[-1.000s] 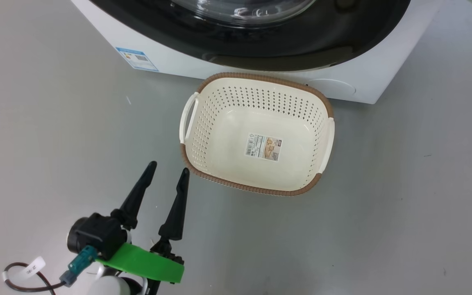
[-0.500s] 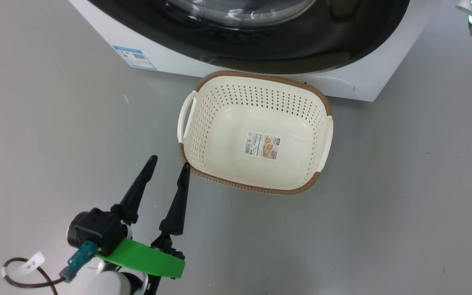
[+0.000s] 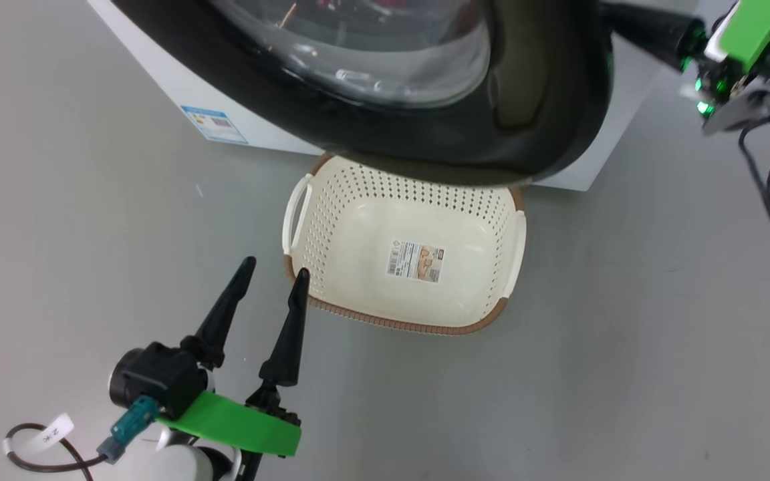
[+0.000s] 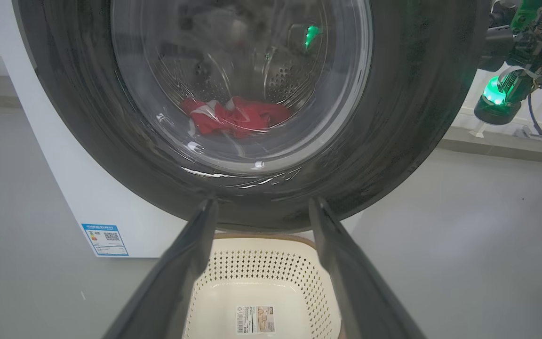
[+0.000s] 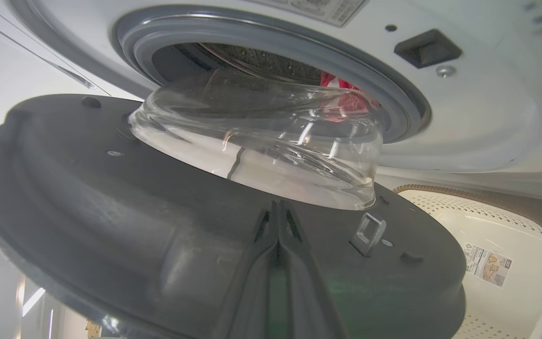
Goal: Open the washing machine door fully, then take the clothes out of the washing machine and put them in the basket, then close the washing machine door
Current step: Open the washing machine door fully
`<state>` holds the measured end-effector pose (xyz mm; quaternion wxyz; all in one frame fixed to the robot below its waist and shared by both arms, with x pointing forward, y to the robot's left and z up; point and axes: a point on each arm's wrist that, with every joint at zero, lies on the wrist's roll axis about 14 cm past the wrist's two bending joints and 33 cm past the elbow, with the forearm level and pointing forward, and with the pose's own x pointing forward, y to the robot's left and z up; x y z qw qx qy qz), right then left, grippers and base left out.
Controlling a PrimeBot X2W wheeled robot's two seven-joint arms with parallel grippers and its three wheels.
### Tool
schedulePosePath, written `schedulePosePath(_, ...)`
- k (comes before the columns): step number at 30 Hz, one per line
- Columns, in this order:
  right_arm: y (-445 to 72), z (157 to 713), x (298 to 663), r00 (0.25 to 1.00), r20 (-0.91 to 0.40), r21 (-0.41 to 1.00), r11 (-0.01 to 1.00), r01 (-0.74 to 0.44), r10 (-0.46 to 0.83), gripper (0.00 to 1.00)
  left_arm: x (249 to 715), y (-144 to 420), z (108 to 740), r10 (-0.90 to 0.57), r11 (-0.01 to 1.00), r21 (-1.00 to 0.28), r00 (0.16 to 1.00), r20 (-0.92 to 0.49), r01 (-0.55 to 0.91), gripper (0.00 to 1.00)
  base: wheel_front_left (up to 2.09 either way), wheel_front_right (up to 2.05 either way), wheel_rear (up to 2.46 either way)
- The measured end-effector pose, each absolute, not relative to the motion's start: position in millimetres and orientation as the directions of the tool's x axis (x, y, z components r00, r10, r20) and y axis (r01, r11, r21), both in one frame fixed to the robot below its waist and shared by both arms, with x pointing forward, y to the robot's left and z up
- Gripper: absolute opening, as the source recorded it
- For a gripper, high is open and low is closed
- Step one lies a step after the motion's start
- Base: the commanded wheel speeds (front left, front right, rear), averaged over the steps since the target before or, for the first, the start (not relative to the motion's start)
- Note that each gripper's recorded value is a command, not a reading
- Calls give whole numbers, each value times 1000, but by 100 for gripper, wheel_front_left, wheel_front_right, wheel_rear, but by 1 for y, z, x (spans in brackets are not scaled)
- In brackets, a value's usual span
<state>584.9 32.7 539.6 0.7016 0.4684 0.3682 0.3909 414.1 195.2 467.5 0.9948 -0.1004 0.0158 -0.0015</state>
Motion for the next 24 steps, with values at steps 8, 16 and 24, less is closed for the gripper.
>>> schedulePosePath(8,37,537,550,374,-162,940,258,-224,913,0,403,192,474,-13,981,-192,1000,-18,9,100,0,0,0)
schedulePosePath(16,50,539,509,295,-161,937,240,-254,942,0,388,192,482,-8,981,-192,1000,-1,7,100,0,0,0)
schedulePosePath(24,75,539,466,194,-160,936,211,-281,968,0,363,202,484,34,981,-191,999,-1,-34,100,0,0,0)
